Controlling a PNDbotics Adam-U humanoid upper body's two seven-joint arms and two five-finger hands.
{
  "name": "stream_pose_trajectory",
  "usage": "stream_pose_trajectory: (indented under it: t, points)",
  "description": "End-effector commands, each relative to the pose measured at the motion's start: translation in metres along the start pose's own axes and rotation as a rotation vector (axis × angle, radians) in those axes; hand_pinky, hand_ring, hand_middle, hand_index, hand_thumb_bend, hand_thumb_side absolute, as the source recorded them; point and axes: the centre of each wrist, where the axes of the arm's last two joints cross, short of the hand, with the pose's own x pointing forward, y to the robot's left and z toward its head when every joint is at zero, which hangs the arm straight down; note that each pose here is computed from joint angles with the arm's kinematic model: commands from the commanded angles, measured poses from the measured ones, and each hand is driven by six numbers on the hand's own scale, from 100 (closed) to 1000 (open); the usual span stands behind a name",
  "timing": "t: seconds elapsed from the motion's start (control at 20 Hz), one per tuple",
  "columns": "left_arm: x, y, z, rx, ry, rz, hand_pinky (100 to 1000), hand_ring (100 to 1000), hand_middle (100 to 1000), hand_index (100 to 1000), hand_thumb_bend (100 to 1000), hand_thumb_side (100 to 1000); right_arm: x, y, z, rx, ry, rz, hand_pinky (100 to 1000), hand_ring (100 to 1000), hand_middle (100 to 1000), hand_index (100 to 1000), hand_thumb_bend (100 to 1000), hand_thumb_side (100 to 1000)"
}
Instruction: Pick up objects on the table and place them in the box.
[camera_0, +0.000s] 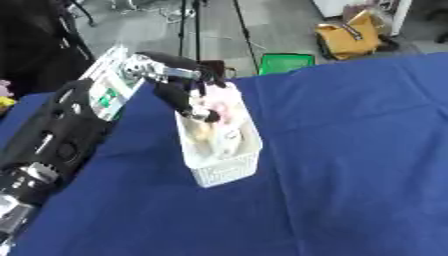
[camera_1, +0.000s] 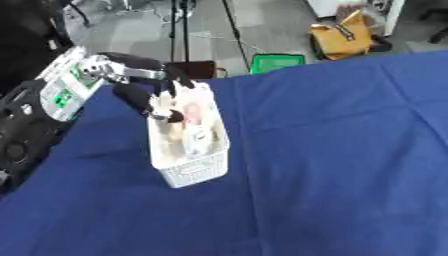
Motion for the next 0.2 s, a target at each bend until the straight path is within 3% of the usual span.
stream_pose_trajectory:
  t: [0.05,0.2]
  points:
    - [0.0000,0.0130,0.0112,0.009,0.019,-0.027,768,906,1000,1000,482,678,0.0045,-0.0034,-0.0076,-0.006,-0.033,-0.007,665,512,439,671,100,758]
    - [-0.0003,0.0139,0.0122,0.009,0.029,-0.033,757,893,1000,1000,478,676,0.0044,-0.0034,-0.0072,-0.004,-0.032,-0.007,665,511,438,670,100,757]
